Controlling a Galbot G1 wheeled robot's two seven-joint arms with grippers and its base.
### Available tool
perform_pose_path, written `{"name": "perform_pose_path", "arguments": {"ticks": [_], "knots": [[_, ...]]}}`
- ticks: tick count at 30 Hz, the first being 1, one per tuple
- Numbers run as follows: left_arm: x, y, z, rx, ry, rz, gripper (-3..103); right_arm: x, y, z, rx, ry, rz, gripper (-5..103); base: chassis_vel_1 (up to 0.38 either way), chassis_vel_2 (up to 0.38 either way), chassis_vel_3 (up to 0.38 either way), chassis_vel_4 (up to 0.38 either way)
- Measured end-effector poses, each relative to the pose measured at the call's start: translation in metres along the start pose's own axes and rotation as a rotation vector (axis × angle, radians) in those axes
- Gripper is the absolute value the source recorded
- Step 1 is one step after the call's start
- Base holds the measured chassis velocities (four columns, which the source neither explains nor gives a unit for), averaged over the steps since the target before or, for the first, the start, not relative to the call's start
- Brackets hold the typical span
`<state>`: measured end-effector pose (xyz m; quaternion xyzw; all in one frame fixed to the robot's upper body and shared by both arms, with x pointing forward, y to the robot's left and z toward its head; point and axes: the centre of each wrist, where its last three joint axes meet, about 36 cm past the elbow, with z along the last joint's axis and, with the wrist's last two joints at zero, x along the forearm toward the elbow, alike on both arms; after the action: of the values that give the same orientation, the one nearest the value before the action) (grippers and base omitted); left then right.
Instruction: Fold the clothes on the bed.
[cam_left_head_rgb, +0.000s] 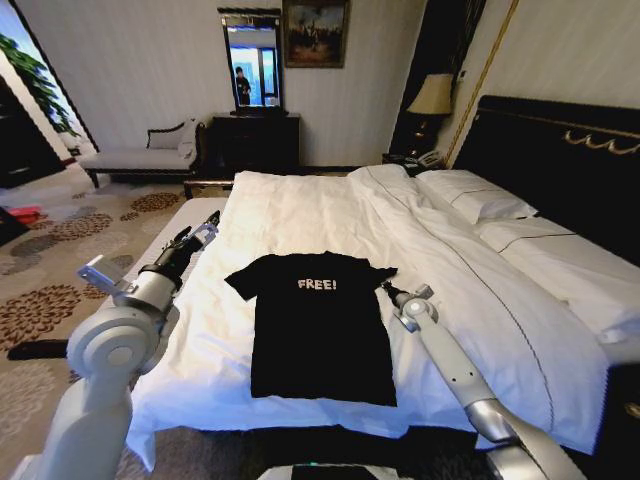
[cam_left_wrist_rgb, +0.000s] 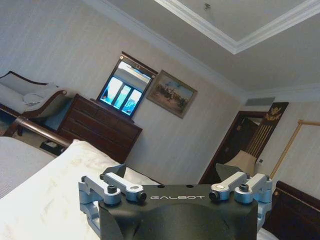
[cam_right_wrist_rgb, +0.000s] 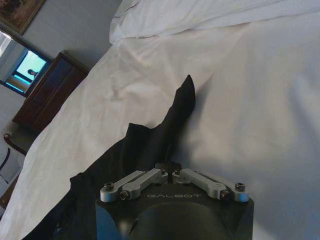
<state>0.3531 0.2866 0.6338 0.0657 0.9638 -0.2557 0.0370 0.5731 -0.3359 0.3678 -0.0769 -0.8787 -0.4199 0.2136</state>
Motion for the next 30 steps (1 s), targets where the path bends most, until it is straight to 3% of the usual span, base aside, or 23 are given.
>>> {"name": "perform_pose_path", "arguments": {"ticks": [30], "knots": [[0.005,-0.003,0.000,0.004,-0.006,0.006,100,0.055,-0.023,0.013,0.012,-0.033,0.060,0,0.000,0.000,0.000,0.000]]}}
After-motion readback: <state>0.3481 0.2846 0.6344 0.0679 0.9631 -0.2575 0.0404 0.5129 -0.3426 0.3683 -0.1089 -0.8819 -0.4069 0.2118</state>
